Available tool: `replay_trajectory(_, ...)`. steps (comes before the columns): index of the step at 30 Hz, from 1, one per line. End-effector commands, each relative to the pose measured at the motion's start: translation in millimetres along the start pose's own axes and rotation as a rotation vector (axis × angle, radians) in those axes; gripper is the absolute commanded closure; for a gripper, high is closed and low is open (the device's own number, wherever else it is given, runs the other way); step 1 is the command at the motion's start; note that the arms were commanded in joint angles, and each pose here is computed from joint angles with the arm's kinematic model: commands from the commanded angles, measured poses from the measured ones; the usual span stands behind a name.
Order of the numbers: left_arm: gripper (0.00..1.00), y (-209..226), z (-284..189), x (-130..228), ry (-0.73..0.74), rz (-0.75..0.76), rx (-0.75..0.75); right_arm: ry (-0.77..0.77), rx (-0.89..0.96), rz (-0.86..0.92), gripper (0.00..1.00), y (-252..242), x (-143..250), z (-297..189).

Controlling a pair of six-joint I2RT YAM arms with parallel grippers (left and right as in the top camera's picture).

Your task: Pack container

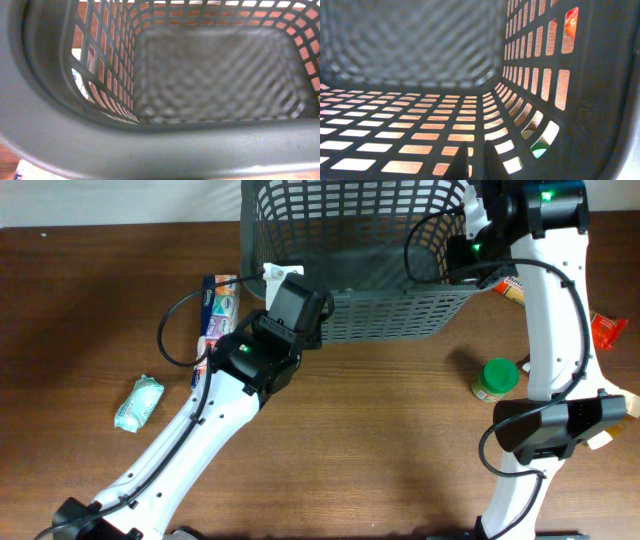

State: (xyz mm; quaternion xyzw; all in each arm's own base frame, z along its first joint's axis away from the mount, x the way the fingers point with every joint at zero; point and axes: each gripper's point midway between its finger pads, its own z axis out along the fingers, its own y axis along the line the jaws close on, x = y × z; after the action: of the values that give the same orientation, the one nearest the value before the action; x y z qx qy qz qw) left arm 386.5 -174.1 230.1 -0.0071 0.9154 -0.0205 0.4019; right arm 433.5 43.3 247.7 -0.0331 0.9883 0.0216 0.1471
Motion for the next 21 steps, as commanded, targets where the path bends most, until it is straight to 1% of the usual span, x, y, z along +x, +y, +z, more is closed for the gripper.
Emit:
replay_trajectory(1, 0.76, 5, -2, -11, -0.029, 0.004, -0.021, 0.019, 0.006, 0.000, 0.96, 3, 2, 6)
replay_trajectory(2, 0.66, 5, -2, -11, -0.028, 0.004, -0.022, 0.016, 0.006, 0.000, 0.90, 3, 1, 6)
replay_trajectory(3, 0.62, 5, -2, -11, -0.028, 0.004, -0.022, 0.013, 0.006, 0.000, 0.82, 3, 0, 6)
replay_trajectory(6, 0.59, 5, -2, -10, -0.027, 0.009, -0.020, 0.001, -0.003, -0.001, 0.68, 4, -3, 6)
replay_trajectory(7, 0.58, 5, -2, -10, -0.027, 0.009, -0.021, -0.004, -0.008, -0.001, 0.61, 5, -4, 6)
replay_trajectory(8, 0.57, 5, -2, -10, -0.027, 0.011, -0.021, -0.008, -0.014, -0.001, 0.58, 6, -5, 6)
replay_trajectory(9, 0.55, 5, -2, -10, -0.027, 0.013, -0.021, -0.013, -0.021, -0.002, 0.51, 7, -6, 6)
replay_trajectory(10, 0.52, 4, -2, -10, -0.027, 0.016, -0.020, -0.018, -0.026, -0.002, 0.44, 8, -8, 6)
replay_trajectory(11, 0.47, 4, -2, -10, -0.027, 0.017, -0.020, -0.022, -0.029, -0.002, 0.34, 9, -9, 6)
replay_trajectory(13, 0.39, 4, -2, -10, -0.027, 0.018, -0.018, -0.030, -0.035, -0.003, 0.19, 10, -10, 6)
replay_trajectory(14, 0.36, 3, -2, -10, -0.025, 0.021, -0.016, -0.033, -0.041, -0.003, 0.13, 11, -11, 6)
replay_trajectory(15, 0.31, 2, -3, -9, -0.024, 0.028, -0.010, -0.036, -0.056, -0.007, 0.09, 14, -12, 6)
replay_trajectory(17, 0.23, -1, -4, -8, -0.024, 0.047, -0.005, -0.043, -0.105, -0.022, 0.06, 22, -13, 5)
replay_trajectory(19, 0.21, -5, -5, -7, -0.025, 0.066, 0.003, -0.059, -0.189, -0.069, 0.02, 37, -16, 2)
replay_trajectory(21, 0.21, -10, -9, -7, -0.030, 0.086, 0.014, -0.077, -0.238, -0.084, 0.00, 45, -19, -2)
